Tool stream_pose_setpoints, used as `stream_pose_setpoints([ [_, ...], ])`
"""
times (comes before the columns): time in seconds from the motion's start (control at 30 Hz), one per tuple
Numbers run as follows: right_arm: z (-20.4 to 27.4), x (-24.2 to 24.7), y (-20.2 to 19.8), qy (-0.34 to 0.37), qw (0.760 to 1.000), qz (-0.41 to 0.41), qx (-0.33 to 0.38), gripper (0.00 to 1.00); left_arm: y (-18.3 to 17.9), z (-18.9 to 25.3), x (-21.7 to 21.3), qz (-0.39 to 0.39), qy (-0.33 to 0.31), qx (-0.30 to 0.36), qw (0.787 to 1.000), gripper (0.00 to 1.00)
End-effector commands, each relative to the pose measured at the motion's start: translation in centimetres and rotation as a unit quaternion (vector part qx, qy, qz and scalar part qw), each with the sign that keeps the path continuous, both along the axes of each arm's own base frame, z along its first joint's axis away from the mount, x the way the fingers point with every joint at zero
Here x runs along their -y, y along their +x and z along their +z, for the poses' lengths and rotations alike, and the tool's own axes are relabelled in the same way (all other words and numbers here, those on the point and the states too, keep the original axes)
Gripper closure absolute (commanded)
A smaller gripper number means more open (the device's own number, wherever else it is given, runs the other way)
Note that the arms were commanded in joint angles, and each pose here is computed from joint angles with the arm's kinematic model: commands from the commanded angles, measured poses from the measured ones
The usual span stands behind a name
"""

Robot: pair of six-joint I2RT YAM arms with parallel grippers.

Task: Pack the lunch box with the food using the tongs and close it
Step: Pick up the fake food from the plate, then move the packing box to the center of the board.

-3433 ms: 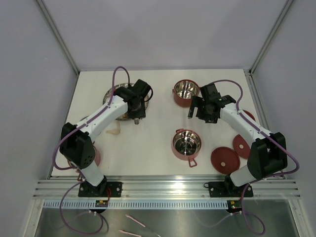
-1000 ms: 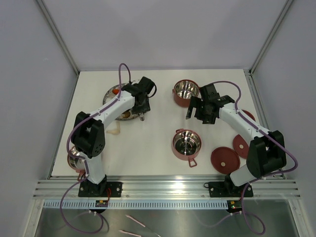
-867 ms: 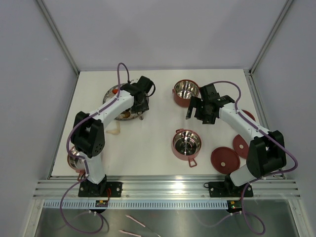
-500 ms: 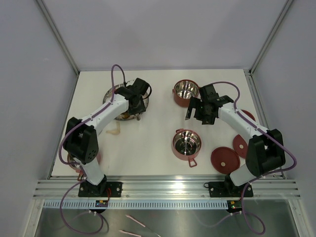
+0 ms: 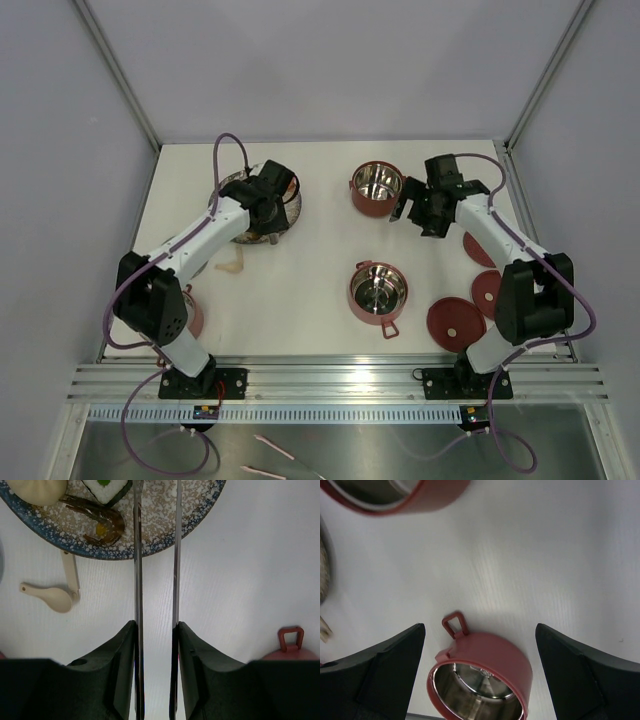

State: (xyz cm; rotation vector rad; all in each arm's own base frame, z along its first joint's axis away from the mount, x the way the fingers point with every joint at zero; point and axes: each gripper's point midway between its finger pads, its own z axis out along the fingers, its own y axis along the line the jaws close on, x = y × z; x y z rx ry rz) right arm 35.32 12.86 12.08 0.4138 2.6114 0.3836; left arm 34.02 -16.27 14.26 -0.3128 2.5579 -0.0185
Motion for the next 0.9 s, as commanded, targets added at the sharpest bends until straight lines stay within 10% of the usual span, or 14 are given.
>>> stream_pose_setpoints([
  [0.0, 3.1, 2.0, 4.6, 0.022, 0.997, -0.046, 0.052, 0.01, 0.1, 2.1, 0.3, -0.013, -0.026, 0.029, 0.999, 1.0],
  [0.23, 3.3, 8.0, 10.3, 0.047, 0.985, -0.152, 0.07, 0.04, -0.4, 3.2, 0.3, -0.029, -0.034, 0.043, 0.998, 1.0],
  [0.63, -1.3, 11.1, 16.7, 0.025, 0.977, -0.208, 0.032, 0.78, -0.7, 3.5, 0.6, -0.048, -0.038, 0.043, 0.997, 1.0],
  [0.87, -4.5, 6.9, 19.4, 0.095, 0.984, -0.149, 0.0, 0.91, -0.8, 3.7, 0.7, -0.057, -0.039, 0.041, 0.997, 1.0],
])
